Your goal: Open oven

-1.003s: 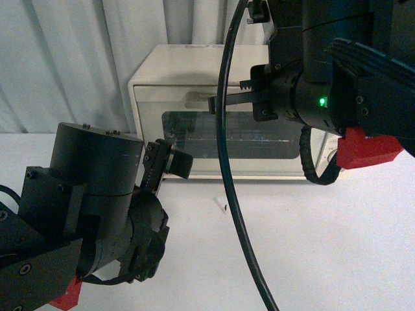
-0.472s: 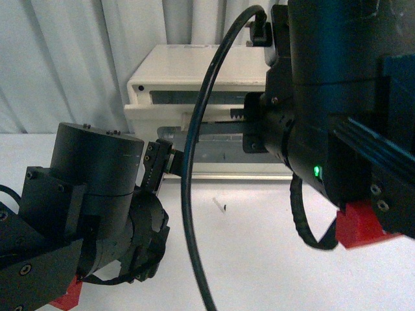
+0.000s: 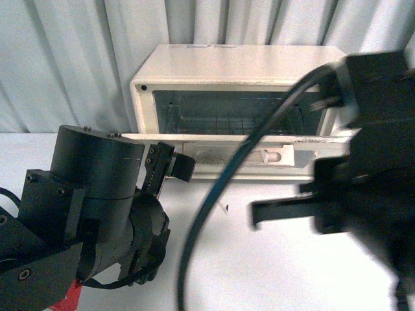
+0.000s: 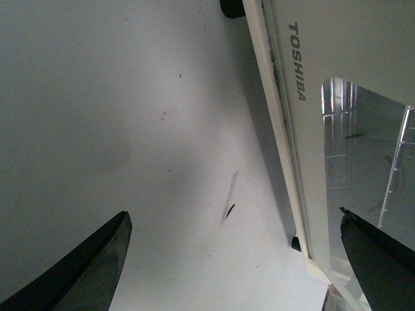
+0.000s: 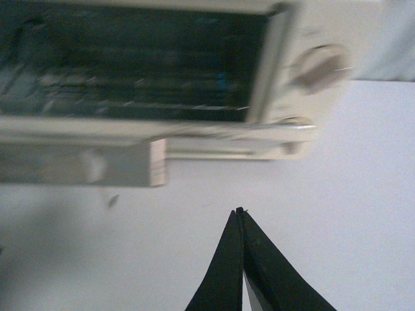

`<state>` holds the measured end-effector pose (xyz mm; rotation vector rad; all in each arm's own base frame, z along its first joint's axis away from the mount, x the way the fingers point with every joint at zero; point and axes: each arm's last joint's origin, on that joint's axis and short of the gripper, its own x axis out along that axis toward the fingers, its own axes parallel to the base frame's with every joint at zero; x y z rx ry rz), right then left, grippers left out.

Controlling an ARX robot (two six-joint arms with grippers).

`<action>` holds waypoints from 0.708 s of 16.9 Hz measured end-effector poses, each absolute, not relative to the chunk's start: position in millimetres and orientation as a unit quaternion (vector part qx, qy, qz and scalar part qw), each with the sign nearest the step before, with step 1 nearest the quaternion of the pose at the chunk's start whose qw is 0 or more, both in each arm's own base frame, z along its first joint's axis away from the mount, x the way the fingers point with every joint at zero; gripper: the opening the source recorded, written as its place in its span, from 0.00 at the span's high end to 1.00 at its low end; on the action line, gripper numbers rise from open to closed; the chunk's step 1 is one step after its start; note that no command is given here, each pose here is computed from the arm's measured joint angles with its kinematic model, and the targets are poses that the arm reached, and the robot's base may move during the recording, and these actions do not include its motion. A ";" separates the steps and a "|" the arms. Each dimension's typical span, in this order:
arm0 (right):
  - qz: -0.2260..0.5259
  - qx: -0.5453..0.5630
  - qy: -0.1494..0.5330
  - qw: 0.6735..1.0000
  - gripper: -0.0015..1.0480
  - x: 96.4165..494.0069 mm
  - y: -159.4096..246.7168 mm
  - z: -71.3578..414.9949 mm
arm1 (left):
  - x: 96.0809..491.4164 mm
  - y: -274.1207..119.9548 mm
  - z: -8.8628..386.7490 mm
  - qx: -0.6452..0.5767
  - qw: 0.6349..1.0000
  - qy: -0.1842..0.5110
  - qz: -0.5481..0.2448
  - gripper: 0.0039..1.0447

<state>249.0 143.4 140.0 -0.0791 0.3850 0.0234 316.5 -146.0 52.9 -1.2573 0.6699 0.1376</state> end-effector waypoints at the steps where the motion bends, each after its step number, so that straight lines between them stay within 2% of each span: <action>1: -0.035 -0.038 0.178 0.983 0.98 238.0 125.0 151.3 | 316.5 -146.0 52.9 -0.577 0.755 0.307 0.063 0.06; 3: -0.118 -0.048 0.191 0.973 0.98 203.5 90.3 154.5 | 316.5 -146.0 52.9 -0.577 0.755 0.307 0.063 0.06; 5: -0.194 -0.040 0.237 0.951 0.98 160.6 54.0 141.5 | 316.5 -146.0 52.9 -0.576 0.755 0.307 0.063 0.06; 6: -0.213 -0.013 0.243 0.946 0.92 148.1 43.5 140.9 | 316.5 -146.0 52.9 -0.576 0.755 0.307 0.063 0.06; 9: -0.250 0.147 0.247 0.924 0.64 117.1 16.7 138.7 | 316.5 -145.9 52.9 -0.576 0.755 0.307 0.063 0.06; 11: -0.256 0.172 0.257 0.916 0.45 116.9 16.6 135.2 | 316.5 -145.9 52.9 -0.576 0.755 0.306 0.064 0.06; 12: -0.199 0.212 0.203 0.935 0.47 121.5 16.6 132.4 | 316.5 -146.0 52.9 -0.576 0.755 0.308 0.063 0.06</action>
